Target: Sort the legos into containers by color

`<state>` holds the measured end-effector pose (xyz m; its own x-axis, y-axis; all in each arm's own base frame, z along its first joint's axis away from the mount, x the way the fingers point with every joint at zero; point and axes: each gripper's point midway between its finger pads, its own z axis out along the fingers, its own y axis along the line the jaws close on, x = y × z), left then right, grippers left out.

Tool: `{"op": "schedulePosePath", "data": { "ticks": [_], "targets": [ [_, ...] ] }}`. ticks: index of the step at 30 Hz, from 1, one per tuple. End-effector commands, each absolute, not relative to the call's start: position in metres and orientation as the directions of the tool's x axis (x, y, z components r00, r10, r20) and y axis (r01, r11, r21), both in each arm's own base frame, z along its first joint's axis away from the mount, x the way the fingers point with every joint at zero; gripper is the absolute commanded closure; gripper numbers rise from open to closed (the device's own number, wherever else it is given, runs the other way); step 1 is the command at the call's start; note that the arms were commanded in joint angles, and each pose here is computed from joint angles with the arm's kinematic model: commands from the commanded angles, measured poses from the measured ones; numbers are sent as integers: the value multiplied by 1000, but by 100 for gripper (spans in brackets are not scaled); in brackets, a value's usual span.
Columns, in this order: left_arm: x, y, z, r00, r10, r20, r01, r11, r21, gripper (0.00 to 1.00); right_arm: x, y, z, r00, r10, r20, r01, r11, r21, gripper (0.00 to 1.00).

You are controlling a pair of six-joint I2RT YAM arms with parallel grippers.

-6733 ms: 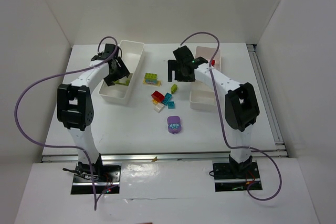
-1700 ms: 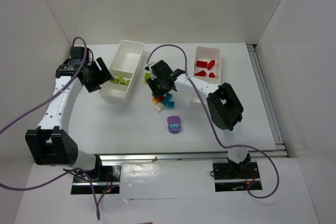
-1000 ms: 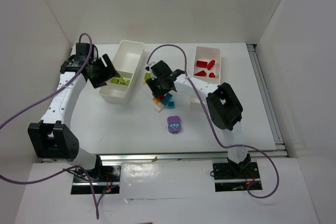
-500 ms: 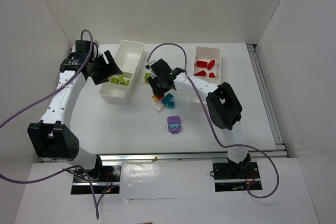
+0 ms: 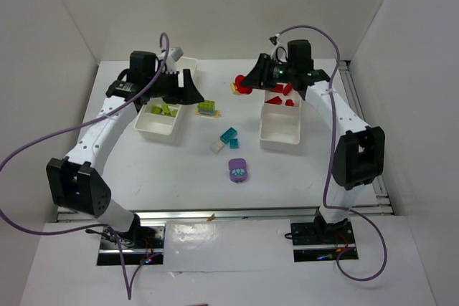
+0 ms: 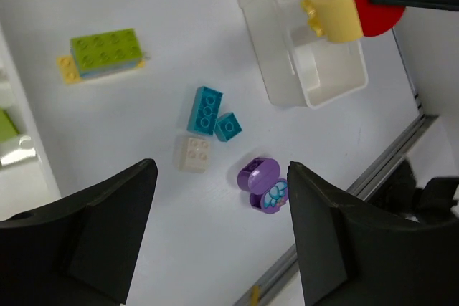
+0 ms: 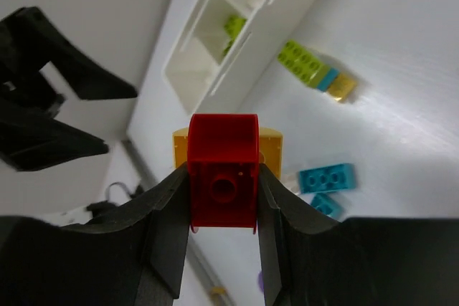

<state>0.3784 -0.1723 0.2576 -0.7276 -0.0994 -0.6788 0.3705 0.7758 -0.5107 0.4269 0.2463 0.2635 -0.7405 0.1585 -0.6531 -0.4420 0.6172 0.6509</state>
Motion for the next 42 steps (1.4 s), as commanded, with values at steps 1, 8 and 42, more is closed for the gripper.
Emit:
{"op": "schedulePosePath", "data": {
  "ticks": [1, 8, 42],
  "targets": [
    [387, -208, 289, -538, 54, -841, 634, 683, -362, 16, 376, 271, 289, -858, 100, -505, -456, 306, 836, 82],
    [384, -257, 307, -336, 99, -937, 790, 572, -223, 13, 361, 261, 325, -884, 130, -450, -431, 150, 890, 82],
    [364, -294, 324, -139, 111, -984, 851, 522, -62, 100, 348, 269, 307, -930, 62, -363, -355, 113, 928, 81]
  ]
}}
